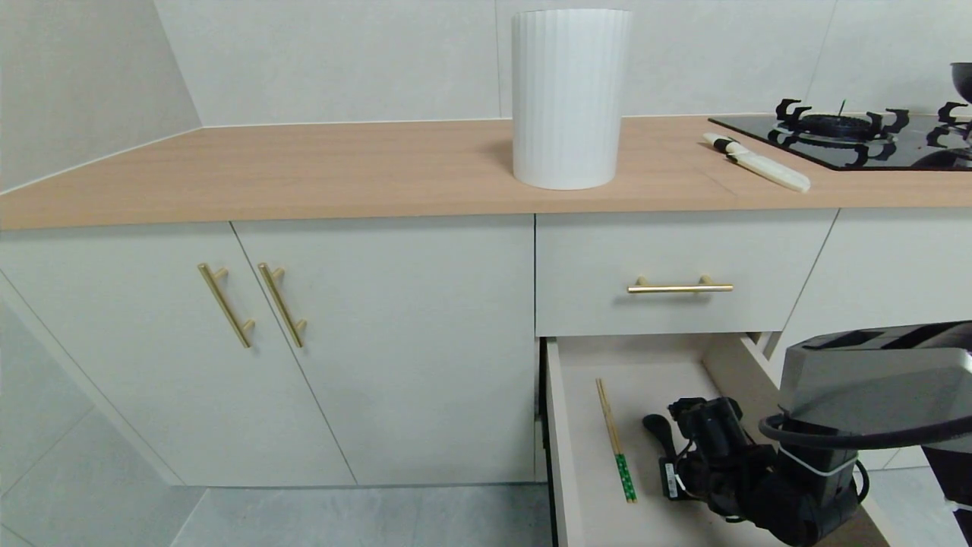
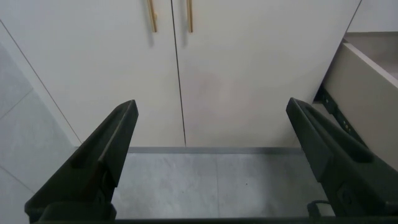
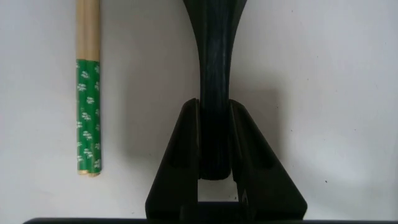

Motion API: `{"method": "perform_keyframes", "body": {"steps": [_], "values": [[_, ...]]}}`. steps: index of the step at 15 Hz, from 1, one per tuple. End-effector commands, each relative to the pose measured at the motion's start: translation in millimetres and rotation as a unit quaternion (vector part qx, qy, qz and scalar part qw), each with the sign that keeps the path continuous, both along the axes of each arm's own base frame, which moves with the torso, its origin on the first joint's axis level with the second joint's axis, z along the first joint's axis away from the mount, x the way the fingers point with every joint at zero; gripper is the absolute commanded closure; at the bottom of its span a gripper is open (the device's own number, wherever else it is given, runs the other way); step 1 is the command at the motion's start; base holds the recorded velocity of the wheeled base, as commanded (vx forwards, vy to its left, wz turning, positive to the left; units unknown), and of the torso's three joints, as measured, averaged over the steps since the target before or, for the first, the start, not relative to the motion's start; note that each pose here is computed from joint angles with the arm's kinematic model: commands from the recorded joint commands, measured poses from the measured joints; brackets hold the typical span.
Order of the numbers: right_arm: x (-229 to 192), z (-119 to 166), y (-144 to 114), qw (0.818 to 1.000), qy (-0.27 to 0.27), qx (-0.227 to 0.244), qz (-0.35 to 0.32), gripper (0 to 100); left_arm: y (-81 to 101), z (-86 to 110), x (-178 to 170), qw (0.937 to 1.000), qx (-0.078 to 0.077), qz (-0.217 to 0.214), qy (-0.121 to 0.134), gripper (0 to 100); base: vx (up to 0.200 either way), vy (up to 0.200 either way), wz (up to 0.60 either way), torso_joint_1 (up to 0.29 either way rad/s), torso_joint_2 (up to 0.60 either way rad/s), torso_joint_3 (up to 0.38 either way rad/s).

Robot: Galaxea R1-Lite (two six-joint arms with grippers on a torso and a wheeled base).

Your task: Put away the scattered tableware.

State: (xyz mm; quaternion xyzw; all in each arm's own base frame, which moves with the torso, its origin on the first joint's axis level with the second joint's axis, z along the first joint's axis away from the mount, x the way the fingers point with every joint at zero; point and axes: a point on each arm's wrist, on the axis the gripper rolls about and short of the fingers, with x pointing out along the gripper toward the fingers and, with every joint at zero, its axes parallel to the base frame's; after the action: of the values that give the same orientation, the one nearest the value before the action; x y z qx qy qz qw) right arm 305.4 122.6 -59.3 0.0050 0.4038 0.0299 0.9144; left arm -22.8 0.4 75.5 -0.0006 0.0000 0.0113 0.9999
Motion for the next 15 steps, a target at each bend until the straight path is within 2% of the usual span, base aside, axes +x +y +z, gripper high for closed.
{"method": "perform_keyframes", "body": {"steps": [1, 5, 6, 12, 15], "values": [[-0.4, -1.9, -0.2, 1.000, 0.004, -0.001, 0.000, 100, 0.0, 0.0, 0.1, 1.0000, 0.000, 0.000, 0.001, 0, 0.000, 0.000, 0.00, 0.000, 0.00, 0.000], [-0.4, -1.9, -0.2, 1.000, 0.004, -0.001, 0.000, 100, 0.0, 0.0, 0.1, 1.0000, 0.000, 0.000, 0.001, 0, 0.000, 0.000, 0.00, 0.000, 0.00, 0.000], [-0.4, -1.9, -0.2, 1.000, 0.004, -0.001, 0.000, 0, 0.0, 0.0, 0.1, 1.0000, 0.000, -0.001, 0.001, 0, 0.000, 0.000, 0.00, 0.000, 0.00, 0.000], [-1.0, 0.6, -0.4, 1.000, 0.002, 0.000, 0.000, 0, 0.0, 0.0, 0.1, 1.0000, 0.000, 0.000, 0.001, 0, 0.000, 0.000, 0.00, 0.000, 0.00, 0.000], [-4.5, 21.2, -3.0, 1.000, -0.018, 0.008, -0.002, 0, 0.0, 0.0, 0.0, 1.0000, 0.000, 0.000, 0.000, 0, 0.000, 0.000, 0.00, 0.000, 0.00, 0.000]]}}
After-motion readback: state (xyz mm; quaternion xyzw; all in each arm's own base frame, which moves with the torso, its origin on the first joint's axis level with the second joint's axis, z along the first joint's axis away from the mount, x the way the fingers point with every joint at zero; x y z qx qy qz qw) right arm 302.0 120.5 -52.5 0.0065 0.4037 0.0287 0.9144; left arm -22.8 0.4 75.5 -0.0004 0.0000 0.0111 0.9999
